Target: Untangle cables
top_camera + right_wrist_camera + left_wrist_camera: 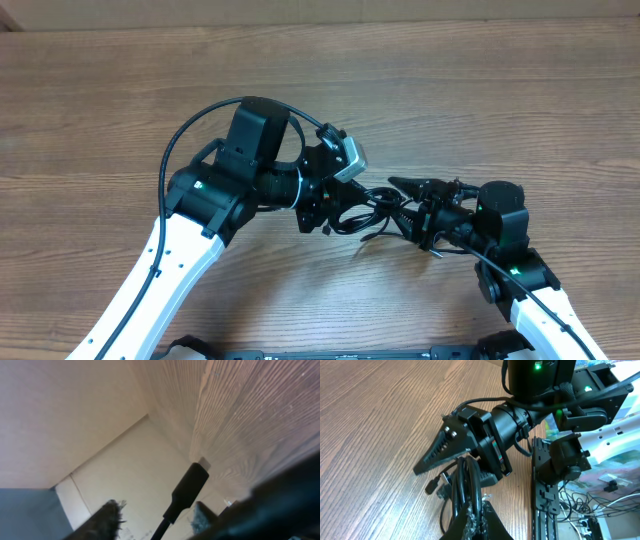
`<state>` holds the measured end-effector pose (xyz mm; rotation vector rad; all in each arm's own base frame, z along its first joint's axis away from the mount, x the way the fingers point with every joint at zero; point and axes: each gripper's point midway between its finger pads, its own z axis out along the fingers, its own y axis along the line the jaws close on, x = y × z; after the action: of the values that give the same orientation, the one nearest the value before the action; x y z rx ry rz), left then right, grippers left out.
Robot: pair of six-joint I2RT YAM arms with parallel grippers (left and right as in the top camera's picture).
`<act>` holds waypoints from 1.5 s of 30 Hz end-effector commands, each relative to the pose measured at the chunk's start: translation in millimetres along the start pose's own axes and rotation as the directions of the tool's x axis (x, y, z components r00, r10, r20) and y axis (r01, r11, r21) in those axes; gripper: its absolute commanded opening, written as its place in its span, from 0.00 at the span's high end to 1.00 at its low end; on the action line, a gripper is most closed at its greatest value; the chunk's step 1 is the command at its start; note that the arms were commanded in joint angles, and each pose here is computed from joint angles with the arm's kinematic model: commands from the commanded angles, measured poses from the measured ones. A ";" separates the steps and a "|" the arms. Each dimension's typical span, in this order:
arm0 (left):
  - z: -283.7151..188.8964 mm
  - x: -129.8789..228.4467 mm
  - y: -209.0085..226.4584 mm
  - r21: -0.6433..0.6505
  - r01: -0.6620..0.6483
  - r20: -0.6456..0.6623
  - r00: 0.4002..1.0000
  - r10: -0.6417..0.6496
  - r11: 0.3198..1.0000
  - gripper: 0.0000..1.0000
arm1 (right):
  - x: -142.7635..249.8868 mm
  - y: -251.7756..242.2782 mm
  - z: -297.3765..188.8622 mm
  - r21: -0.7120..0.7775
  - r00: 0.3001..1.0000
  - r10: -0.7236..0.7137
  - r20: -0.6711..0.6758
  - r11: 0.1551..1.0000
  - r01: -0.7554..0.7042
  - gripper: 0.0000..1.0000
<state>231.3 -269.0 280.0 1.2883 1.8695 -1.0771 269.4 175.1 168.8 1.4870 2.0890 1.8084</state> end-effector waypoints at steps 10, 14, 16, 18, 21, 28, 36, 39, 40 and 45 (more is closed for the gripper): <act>-7.7 -1.7 13.4 -0.117 0.073 -0.009 0.997 -0.075 0.990 0.96 | -4.7 19.2 -1.2 -0.044 0.856 -0.512 0.071 0.856 0.516 0.96; -15.3 15.5 43.7 -0.313 0.226 -0.032 0.968 -0.248 0.922 0.96 | -2.3 21.4 -2.8 -0.047 0.803 -0.592 0.076 0.802 0.596 0.96; -20.3 22.6 55.2 -0.392 0.297 -0.017 0.944 -0.330 0.871 0.96 | 1.6 25.0 -5.6 -0.060 0.779 -0.622 0.080 0.777 0.627 0.96; -23.4 25.6 61.4 -0.432 0.346 0.005 0.925 -0.381 0.833 0.96 | 6.5 29.5 -9.5 -0.077 0.757 -0.648 0.088 0.753 0.654 0.96; -23.9 25.6 62.5 -0.437 0.374 0.021 0.913 -0.407 0.818 0.96 | 17.9 36.2 -16.9 -0.115 0.739 -0.668 0.087 0.730 0.674 0.96; -23.2 22.6 64.1 -0.428 0.487 0.087 0.861 -0.502 0.761 0.96 | 58.8 35.1 -27.9 -0.210 0.690 -0.723 -0.017 0.678 0.705 0.96; -22.3 17.6 64.1 -0.405 0.557 0.134 0.821 -0.556 0.725 0.96 | 104.5 15.4 -13.6 -0.252 0.632 -0.765 -0.122 0.640 0.726 0.96; -19.7 15.6 58.8 -0.374 0.561 0.125 0.820 -0.559 0.739 0.96 | 108.4 10.8 -5.5 -0.231 0.635 -0.766 -0.098 0.638 0.735 0.96; -18.4 14.1 56.0 -0.356 0.562 0.122 0.820 -0.559 0.746 0.96 | 109.5 9.0 -2.4 -0.224 0.638 -0.765 -0.092 0.640 0.735 0.96; -9.8 6.5 39.6 -0.272 0.557 0.096 0.827 -0.554 0.785 0.96 | 108.7 0.9 15.6 -0.185 0.661 -0.747 -0.071 0.661 0.727 0.96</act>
<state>281.1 -234.7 249.1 0.5093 2.4184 -0.8891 208.0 252.7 225.8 0.2735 2.1159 1.7161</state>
